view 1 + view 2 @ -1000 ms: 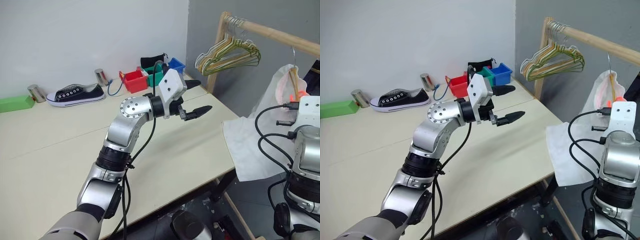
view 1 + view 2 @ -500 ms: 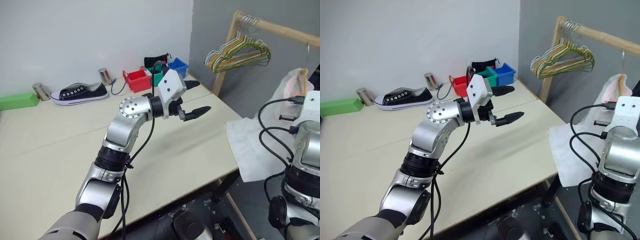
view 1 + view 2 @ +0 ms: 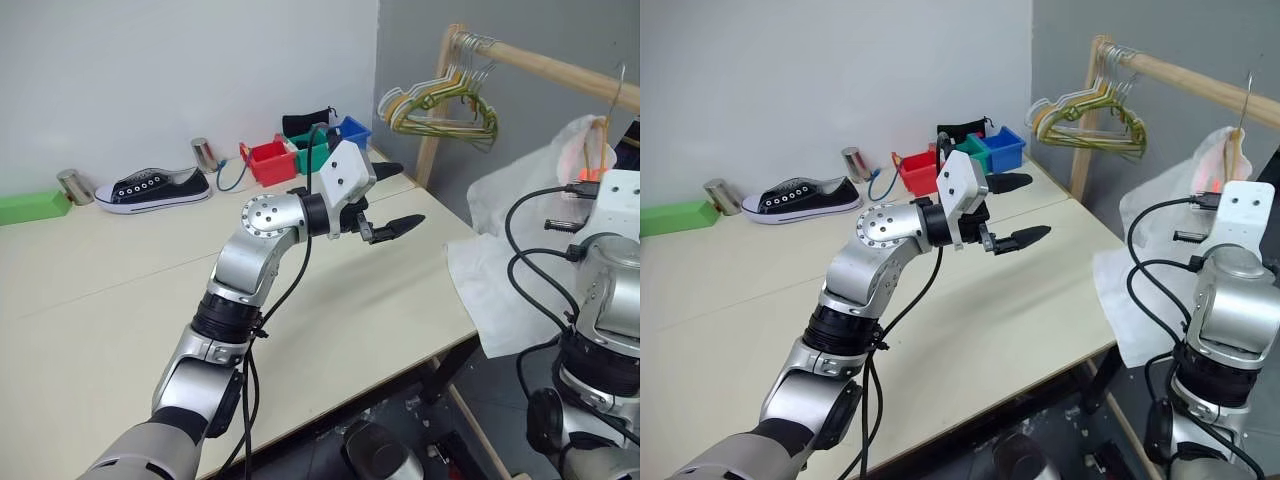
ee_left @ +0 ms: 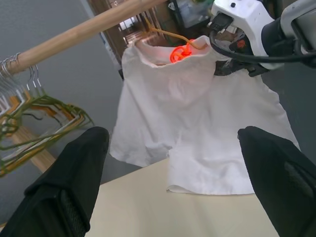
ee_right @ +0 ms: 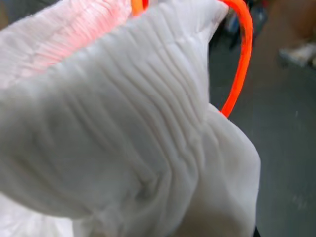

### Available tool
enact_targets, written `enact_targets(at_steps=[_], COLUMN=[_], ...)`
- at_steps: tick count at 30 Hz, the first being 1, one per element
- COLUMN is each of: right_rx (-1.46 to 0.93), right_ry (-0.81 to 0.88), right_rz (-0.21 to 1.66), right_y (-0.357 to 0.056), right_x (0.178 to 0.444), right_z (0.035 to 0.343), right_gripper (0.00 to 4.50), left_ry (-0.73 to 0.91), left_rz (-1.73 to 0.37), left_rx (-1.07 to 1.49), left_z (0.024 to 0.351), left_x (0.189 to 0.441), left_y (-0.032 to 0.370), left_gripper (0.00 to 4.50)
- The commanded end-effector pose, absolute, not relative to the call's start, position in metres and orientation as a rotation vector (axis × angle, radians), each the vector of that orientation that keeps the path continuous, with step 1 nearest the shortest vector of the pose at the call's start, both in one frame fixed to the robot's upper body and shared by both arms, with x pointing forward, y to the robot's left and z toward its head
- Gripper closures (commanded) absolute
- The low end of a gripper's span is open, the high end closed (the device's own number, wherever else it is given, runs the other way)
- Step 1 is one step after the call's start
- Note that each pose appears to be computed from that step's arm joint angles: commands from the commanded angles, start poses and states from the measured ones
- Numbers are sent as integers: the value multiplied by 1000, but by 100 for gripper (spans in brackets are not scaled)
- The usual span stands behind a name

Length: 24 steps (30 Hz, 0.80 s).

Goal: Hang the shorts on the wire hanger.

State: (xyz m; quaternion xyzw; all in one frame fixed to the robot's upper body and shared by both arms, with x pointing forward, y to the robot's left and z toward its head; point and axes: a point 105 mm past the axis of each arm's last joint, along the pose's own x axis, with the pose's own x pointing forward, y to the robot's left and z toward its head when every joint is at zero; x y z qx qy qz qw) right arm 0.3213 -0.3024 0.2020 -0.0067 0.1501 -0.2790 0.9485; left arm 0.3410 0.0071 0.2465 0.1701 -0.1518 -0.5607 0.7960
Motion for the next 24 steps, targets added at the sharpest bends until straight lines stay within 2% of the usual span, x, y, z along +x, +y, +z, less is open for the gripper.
enact_targets(at_steps=[1, 8, 10, 12, 24], right_rx=[43, 77, 52, 9, -136], right_ry=[244, 289, 284, 270, 183], right_rz=[-630, -567, -557, -569, -547], right_y=[-308, -292, -290, -293, -288], right_x=[316, 321, 321, 319, 316], right_z=[221, 216, 217, 219, 245], right_gripper=[450, 450, 394, 363, 106], left_ry=[-375, -377, -378, -378, -348], left_rz=[-1194, -1198, -1199, -1198, -1186], left_rx=[389, 393, 397, 399, 405], left_z=[258, 258, 258, 258, 253], left_x=[337, 337, 337, 337, 342], left_y=[8, 7, 6, 7, 12], left_gripper=[6, 6, 0, 0, 0])
